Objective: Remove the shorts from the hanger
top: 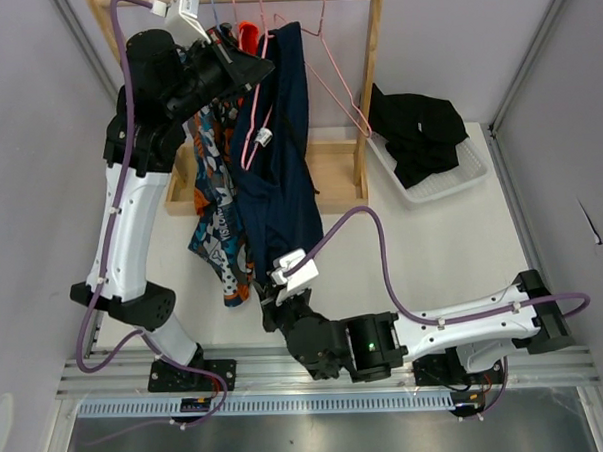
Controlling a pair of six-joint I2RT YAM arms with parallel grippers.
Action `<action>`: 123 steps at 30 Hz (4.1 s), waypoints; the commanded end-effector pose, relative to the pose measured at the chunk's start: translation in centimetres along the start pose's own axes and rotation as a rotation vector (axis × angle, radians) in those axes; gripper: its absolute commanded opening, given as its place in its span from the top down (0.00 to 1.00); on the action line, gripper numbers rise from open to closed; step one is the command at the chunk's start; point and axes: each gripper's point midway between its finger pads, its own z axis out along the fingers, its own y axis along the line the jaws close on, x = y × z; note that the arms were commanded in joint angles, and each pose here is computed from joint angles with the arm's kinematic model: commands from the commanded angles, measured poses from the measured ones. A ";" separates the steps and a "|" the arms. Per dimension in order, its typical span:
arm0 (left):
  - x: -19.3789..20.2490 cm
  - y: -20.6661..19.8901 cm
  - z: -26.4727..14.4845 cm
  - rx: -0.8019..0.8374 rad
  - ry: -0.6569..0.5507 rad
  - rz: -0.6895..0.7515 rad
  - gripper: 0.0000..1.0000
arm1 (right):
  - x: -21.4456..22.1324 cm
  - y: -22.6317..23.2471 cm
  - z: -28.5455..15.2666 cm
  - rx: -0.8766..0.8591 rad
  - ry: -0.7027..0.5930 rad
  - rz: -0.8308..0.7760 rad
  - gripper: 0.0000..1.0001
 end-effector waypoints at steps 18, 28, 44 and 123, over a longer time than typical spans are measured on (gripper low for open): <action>0.5 -4.4 -8.8 0.120 -0.020 0.049 1.00 | -14.6 -12.0 12.0 0.174 -0.225 0.020 1.00; 0.3 -1.6 -9.3 -0.010 -0.084 0.124 1.00 | -12.2 -13.0 9.0 0.166 -0.170 0.055 1.00; -5.5 0.6 3.7 -0.033 -0.268 0.147 1.00 | -2.3 -16.9 -7.5 0.255 -0.037 0.040 1.00; -5.2 8.7 3.8 -0.183 -0.182 0.276 0.31 | -9.7 -42.0 -6.2 0.636 -0.186 0.180 0.01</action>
